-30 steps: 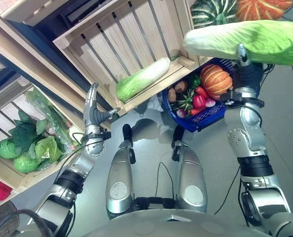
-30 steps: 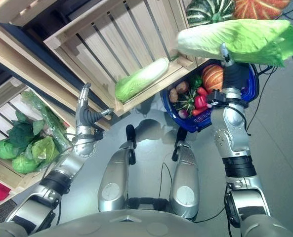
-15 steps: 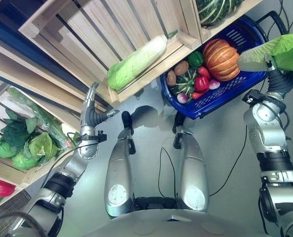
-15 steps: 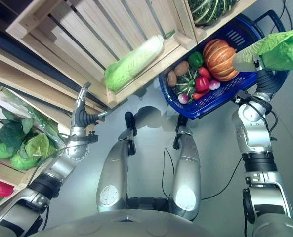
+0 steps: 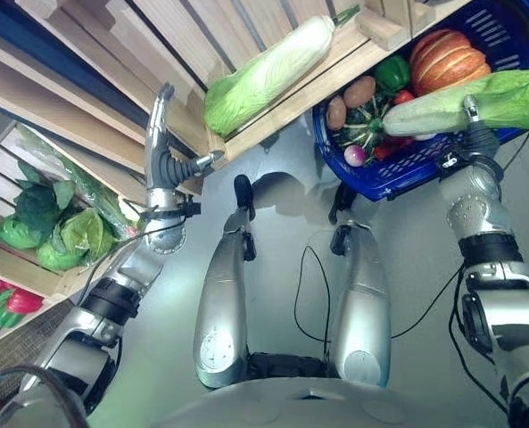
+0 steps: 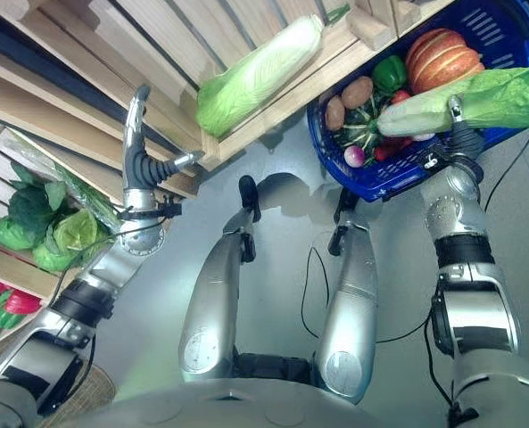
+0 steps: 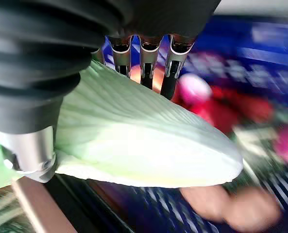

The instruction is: Pick up fruits and vegetables into the basket

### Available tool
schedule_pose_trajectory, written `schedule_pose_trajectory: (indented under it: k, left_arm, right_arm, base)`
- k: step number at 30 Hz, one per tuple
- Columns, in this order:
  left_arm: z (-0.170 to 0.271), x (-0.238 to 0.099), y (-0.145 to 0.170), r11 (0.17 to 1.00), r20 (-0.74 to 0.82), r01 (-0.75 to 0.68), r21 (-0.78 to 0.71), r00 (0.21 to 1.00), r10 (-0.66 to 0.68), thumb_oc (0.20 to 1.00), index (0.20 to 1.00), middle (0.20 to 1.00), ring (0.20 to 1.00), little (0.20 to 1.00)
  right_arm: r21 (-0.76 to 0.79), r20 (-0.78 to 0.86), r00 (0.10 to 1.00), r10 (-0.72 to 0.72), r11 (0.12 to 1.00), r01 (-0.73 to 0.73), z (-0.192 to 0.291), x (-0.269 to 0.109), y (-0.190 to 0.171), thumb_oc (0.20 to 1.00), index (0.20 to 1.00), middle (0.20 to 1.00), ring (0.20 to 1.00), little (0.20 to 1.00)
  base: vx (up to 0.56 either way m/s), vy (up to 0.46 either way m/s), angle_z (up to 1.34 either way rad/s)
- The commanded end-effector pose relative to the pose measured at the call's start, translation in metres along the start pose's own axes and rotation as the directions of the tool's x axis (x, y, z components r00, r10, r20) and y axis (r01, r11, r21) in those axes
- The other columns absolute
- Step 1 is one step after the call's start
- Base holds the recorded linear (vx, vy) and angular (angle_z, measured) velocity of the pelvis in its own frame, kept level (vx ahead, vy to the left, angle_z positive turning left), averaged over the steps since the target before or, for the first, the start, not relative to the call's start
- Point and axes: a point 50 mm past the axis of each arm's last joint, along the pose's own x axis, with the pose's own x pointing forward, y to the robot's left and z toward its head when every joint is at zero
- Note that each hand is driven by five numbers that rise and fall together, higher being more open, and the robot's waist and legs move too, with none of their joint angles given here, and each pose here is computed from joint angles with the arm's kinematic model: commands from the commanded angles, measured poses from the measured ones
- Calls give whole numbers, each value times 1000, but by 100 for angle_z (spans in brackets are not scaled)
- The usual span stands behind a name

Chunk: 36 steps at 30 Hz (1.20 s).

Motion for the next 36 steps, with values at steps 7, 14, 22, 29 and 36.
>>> schedule_pose_trajectory:
  k: [7, 14, 22, 29, 36]
  left_arm:
    - [36, 28, 3, 1000, 198, 3, 16, 980, -6, 1000, 1000, 1000, 1000, 1000]
    - [53, 45, 6, 999, 302, -9, 33, 953, -1, 1000, 1000, 1000, 1000, 1000]
    - [70, 70, 9, 994, 368, -42, 97, 930, 3, 1000, 1000, 1000, 1000, 1000]
    - [75, 85, 12, 990, 368, -95, 104, 928, 50, 1000, 1000, 1000, 1000, 1000]
    - [66, 88, 13, 977, 308, -150, 148, 946, 99, 1000, 1000, 1000, 1000, 1000]
  right_arm:
    - [31, -265, 964, 34, 999, -27, -18, 11, -23, 200, 200, 200, 200, 200]
    - [-147, -314, 944, -99, 988, 55, -17, 13, -37, 200, 200, 200, 200, 200]
    - [-405, -233, 926, -298, 895, 186, -10, 13, -44, 1000, 1000, 1000, 1000, 1000]
    - [-503, -3, 946, -324, 818, 279, 6, 17, -31, 1000, 1000, 1000, 1000, 1000]
    - [-516, 236, 954, -183, 809, 283, 2, 5, 4, 1000, 1000, 1000, 1000, 1000]
  base:
    - [17, -53, 13]
    - [22, -12, 5]
    - [0, 0, 0]
    - [-4, 34, -4]
    - [-21, 55, -9]
